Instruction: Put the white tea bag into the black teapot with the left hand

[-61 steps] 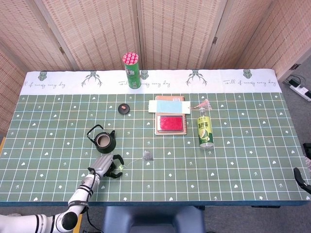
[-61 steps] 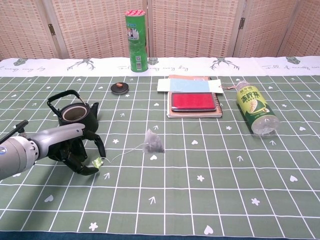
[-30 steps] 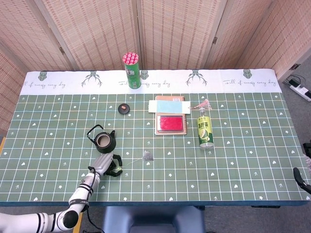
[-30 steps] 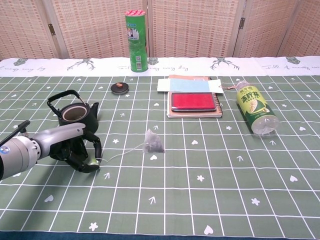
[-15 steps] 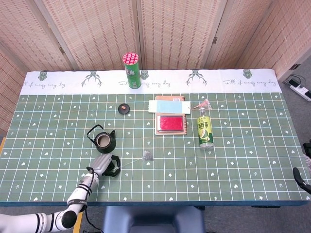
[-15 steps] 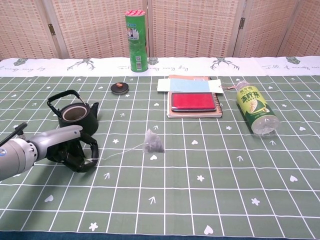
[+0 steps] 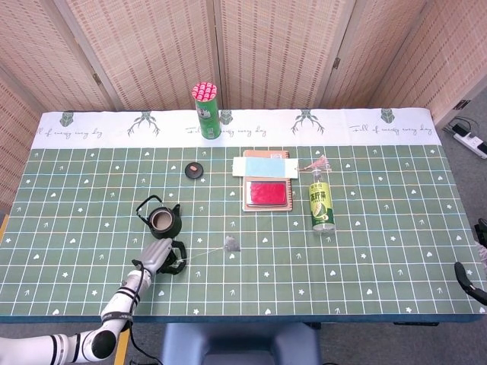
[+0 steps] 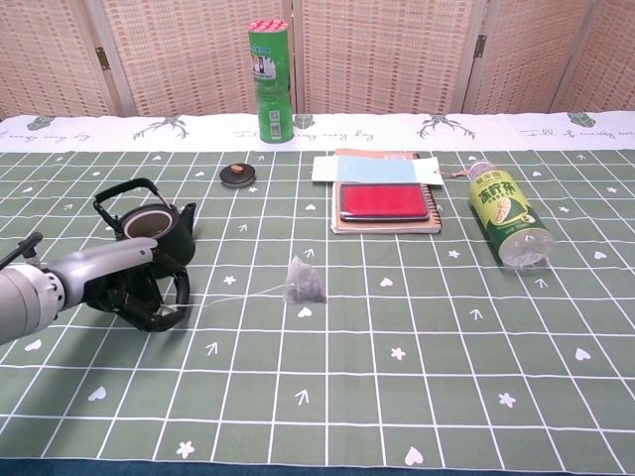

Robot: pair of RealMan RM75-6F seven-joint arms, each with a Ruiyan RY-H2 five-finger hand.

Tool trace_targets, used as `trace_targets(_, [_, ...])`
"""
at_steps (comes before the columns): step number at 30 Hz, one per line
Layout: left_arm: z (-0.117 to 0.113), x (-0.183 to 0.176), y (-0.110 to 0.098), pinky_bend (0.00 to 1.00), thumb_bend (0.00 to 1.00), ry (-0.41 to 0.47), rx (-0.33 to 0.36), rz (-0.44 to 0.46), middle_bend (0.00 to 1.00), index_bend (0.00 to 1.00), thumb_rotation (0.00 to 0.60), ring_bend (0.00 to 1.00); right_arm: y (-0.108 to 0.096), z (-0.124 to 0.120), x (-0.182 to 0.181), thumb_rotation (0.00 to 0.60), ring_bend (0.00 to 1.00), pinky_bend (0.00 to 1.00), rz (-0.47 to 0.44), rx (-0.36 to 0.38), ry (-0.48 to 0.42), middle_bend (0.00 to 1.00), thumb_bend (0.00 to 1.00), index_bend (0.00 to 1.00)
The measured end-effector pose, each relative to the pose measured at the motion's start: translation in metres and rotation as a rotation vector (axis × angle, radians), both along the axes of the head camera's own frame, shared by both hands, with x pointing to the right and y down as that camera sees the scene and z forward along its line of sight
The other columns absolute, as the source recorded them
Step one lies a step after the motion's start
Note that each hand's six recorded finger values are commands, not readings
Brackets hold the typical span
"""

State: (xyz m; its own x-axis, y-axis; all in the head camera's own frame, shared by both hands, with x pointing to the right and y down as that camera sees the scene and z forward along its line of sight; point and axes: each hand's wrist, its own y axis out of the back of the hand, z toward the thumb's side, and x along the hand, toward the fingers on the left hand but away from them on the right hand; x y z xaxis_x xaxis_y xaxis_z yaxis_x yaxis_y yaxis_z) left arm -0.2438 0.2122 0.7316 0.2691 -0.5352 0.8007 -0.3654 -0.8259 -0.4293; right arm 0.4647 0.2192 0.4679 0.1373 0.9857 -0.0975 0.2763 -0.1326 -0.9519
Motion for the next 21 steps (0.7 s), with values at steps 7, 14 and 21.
trace_targets(7, [-0.019,-0.005,-0.015,1.0,0.6,-0.055,0.084,0.057,1.0,0.63,0.6,1.0,-0.001,0.001,0.001,0.6,0.0,0.0,0.004,0.0,0.002,0.0,0.42,0.0])
trace_targets(14, [-0.05,-0.002,-0.033,1.0,0.6,-0.1,0.182,0.101,1.0,0.63,0.6,1.0,-0.002,0.006,-0.003,0.6,0.0,0.0,-0.005,-0.018,0.012,0.0,0.42,0.0])
trace_targets(21, [-0.072,0.0,-0.053,1.0,0.6,-0.152,0.264,0.128,1.0,0.63,0.6,1.0,-0.002,0.007,-0.004,0.6,0.0,0.0,-0.005,-0.022,0.012,0.0,0.42,0.0])
